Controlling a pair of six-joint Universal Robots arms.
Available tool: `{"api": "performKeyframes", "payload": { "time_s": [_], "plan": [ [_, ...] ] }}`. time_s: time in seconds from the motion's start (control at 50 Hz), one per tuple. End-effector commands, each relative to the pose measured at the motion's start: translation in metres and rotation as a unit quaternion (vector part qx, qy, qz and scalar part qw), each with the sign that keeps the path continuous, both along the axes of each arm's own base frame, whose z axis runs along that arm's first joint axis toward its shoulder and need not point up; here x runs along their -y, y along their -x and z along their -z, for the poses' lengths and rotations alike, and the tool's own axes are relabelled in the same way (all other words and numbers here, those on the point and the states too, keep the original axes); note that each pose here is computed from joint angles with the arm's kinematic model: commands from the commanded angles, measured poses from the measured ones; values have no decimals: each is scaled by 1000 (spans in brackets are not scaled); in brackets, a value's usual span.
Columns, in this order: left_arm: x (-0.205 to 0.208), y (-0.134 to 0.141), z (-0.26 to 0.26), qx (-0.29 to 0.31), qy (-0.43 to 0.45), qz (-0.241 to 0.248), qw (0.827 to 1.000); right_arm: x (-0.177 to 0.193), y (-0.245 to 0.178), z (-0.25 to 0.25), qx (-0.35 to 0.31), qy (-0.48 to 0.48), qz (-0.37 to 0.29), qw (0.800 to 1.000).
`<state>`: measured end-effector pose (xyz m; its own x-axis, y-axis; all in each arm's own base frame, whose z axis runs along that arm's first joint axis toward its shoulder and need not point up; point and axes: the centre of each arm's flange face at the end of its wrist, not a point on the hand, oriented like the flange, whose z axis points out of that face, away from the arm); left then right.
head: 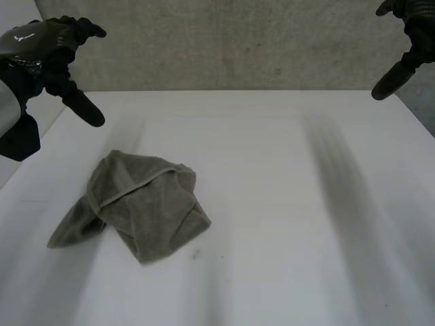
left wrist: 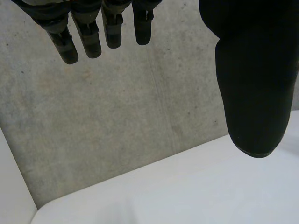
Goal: Fold the towel.
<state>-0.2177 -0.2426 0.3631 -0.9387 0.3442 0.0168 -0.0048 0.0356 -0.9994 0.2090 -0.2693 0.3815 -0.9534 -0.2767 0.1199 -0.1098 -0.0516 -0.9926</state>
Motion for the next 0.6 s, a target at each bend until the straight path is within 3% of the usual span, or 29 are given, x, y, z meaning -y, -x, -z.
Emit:
{"api": "performKeyframes", "payload": {
  "time_s": [0.02,0.16,0.3,0.48,0.6],
  "plan": [
    [14,5,11,3,3,4,1000,1,-2,2,-12,3,-7,1000],
    [41,14,50,43,-43,6,998,4,-6,15,-58,-7,-13,998],
    [72,30,115,157,-88,28,983,10,-8,30,-81,-24,-16,996],
    [96,36,167,175,-123,21,977,19,-12,48,-98,-43,-27,994],
    [103,38,174,174,-106,14,979,35,-26,90,-109,-99,-87,985]
  ]
}}
